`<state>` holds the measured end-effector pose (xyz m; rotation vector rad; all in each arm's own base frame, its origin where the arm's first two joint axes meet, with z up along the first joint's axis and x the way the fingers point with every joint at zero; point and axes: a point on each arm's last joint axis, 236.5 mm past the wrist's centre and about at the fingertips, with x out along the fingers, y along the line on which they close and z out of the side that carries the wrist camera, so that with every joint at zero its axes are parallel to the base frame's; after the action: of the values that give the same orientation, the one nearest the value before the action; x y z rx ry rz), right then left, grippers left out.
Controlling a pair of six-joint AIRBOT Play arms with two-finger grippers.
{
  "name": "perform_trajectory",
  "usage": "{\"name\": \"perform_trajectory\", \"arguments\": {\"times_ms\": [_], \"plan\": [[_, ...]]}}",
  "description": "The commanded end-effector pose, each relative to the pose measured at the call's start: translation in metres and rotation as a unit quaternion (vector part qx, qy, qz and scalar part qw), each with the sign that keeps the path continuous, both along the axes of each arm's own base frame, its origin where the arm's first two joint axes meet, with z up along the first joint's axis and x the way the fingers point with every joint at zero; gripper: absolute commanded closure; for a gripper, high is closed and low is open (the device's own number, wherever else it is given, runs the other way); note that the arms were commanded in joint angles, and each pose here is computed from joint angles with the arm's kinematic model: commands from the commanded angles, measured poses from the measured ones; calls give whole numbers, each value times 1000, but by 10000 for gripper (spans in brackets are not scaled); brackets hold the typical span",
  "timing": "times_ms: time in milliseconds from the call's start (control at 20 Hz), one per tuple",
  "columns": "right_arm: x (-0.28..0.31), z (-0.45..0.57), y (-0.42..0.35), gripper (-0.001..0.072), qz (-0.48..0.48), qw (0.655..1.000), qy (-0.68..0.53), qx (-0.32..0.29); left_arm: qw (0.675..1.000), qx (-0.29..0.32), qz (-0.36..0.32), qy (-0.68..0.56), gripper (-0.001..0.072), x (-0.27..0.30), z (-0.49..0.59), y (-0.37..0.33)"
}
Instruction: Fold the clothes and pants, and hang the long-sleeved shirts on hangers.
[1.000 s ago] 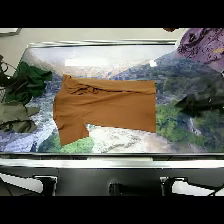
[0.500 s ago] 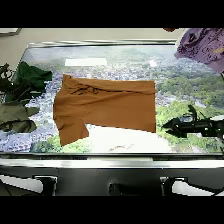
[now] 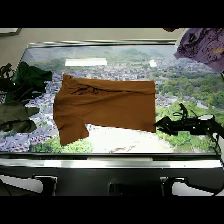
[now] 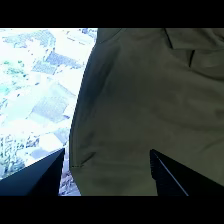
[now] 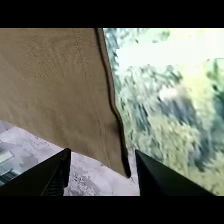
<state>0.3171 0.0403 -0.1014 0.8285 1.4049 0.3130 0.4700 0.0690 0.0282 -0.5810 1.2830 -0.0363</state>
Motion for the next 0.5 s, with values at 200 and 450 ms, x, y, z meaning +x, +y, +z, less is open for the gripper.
{"name": "perform_trajectory", "arguments": {"times_ms": [200, 450], "plan": [[-23, -12, 28, 222, 40, 998, 44, 14, 1000, 2, 3, -6, 102, 3, 1, 1], [-20, -15, 25, 436, 28, 999, 44, 7, 1000, 2, 3, -7, 102, 3, 1, 1]]}}
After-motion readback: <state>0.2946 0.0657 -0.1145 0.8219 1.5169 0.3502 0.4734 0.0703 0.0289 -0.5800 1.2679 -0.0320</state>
